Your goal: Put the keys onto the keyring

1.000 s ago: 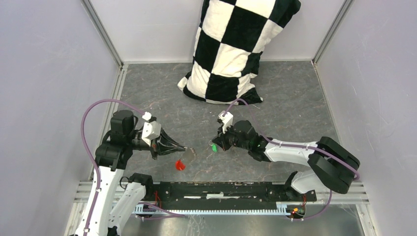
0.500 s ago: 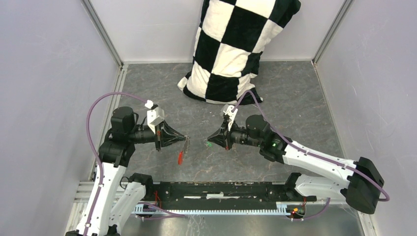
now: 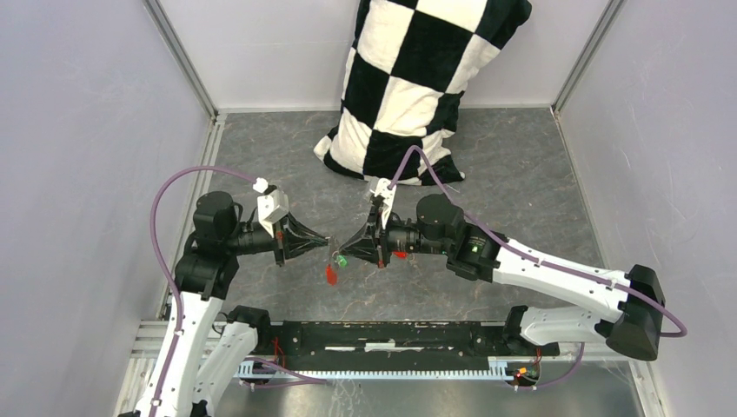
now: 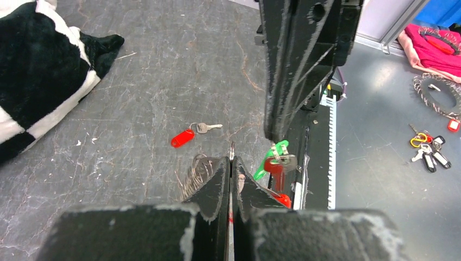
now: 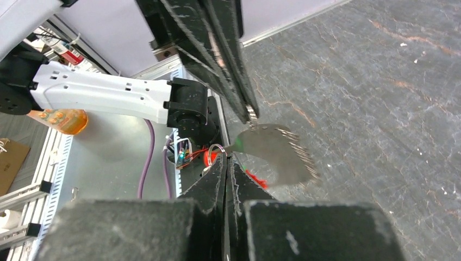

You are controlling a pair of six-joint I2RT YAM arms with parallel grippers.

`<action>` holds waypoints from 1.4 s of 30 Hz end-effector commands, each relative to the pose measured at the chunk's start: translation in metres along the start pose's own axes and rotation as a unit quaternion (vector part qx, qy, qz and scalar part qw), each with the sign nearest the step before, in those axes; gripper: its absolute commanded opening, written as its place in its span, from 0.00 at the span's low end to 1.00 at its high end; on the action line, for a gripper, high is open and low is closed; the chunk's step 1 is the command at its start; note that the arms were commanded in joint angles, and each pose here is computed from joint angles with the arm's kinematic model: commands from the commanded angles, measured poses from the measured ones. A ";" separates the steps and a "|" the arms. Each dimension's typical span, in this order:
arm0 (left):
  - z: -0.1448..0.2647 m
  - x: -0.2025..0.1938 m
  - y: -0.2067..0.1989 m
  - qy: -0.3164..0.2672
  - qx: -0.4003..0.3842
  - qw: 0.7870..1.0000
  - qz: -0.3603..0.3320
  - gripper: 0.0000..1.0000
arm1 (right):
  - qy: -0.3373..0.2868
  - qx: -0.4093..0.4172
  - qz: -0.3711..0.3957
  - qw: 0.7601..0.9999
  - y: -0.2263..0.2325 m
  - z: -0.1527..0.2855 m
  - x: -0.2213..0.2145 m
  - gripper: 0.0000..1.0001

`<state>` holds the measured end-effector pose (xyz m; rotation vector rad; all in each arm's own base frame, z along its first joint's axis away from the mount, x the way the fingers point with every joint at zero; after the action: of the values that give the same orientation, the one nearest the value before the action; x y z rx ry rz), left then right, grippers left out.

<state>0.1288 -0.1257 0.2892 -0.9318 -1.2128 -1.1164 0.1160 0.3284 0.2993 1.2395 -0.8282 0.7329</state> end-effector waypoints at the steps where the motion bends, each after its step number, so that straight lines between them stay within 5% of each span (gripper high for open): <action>1: 0.001 0.009 0.000 -0.016 -0.001 0.999 -0.042 0.02 | -0.017 -0.004 -0.016 1.000 0.006 -0.004 0.016 0.01; 42: 0.006 0.006 -0.008 -0.018 0.001 0.996 -0.089 0.02 | -0.048 -0.059 -0.051 0.996 -0.001 -0.014 0.019 0.01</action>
<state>0.1190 -0.1235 0.2914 -0.8955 -1.2810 -1.1752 0.1247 0.3384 0.2918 1.1871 -0.8098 0.5489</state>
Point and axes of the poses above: each gripper's point midway between its finger pads, its own z axis back along the fingers, its own y axis along the line the jaws close on, x = y × z, the point moved 6 cm from there along z, back along the fingers, and after that the axes turned 11 degrees about -z, right-handed, at the moved point
